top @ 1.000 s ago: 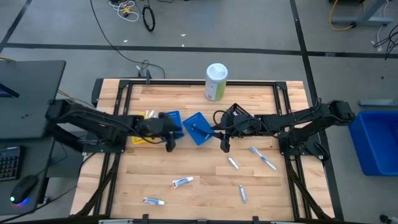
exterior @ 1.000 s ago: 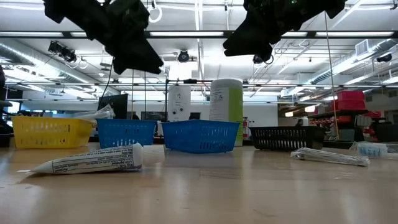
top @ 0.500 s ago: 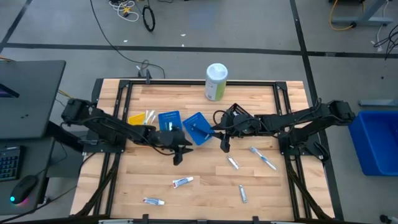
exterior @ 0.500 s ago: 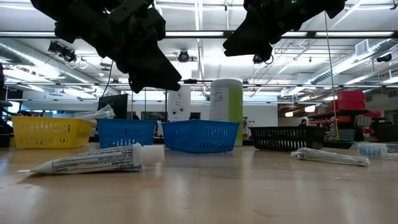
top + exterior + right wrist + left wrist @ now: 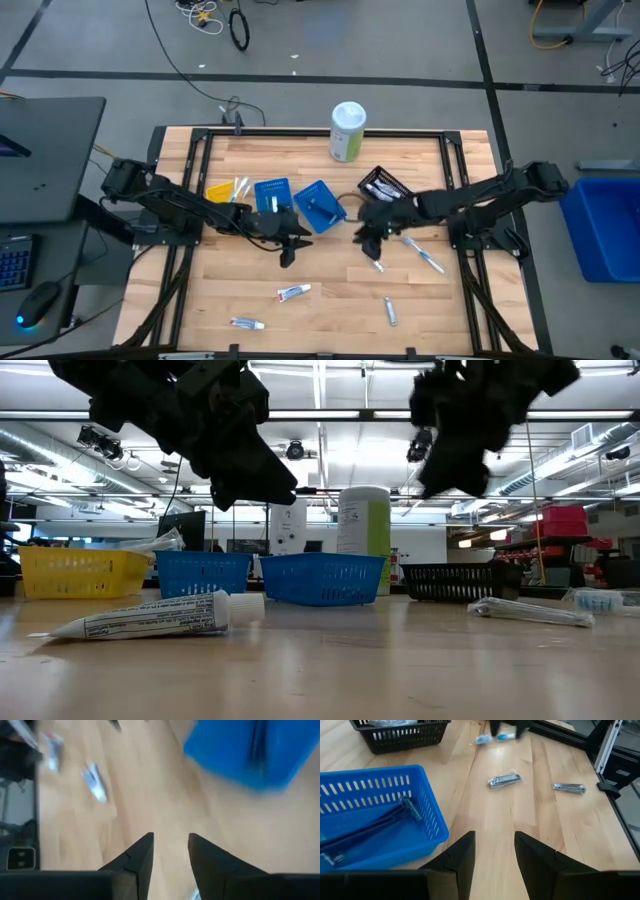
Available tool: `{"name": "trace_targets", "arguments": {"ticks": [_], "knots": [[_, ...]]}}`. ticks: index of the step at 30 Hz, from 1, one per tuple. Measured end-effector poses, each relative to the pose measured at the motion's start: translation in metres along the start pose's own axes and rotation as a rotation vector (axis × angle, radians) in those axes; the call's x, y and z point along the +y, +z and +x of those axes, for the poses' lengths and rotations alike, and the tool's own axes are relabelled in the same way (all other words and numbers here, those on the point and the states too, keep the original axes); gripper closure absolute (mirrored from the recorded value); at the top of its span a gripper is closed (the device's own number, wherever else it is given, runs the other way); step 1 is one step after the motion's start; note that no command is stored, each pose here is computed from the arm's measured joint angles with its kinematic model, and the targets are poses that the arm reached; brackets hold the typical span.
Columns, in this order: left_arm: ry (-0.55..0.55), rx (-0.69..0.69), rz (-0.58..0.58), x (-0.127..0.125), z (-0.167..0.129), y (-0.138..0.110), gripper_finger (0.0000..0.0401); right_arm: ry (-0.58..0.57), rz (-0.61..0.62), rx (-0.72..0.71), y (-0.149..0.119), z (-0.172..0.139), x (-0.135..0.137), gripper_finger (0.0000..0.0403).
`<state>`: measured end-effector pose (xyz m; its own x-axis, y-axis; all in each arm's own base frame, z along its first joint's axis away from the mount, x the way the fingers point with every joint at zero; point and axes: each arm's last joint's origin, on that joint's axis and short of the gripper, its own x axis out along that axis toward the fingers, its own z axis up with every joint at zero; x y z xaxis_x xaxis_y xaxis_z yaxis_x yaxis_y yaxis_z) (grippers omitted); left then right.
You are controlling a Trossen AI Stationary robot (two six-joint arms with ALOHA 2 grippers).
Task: Pick & Place Travel size toiletries
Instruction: Put the silver nail cutter into the left blue bin
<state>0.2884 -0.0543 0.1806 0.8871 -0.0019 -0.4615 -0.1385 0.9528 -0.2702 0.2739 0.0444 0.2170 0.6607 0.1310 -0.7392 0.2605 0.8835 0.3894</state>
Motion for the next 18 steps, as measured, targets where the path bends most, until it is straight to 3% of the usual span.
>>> {"name": "trace_targets", "arguments": {"ticks": [8,13,18], "knots": [[-0.004,-0.011,-0.002,0.0,0.0,0.001,0.0254,-0.165,0.123,0.147,-0.065,0.03,0.0,0.0213],[-0.003,-0.013,0.003,0.0,0.0,0.001,0.0254,-0.18,0.032,0.141,-0.088,0.043,0.009,0.018],[0.0,-0.012,0.048,0.0,0.0,0.001,0.0254,-0.225,-0.041,0.089,-0.103,0.062,0.016,0.0175]]}}
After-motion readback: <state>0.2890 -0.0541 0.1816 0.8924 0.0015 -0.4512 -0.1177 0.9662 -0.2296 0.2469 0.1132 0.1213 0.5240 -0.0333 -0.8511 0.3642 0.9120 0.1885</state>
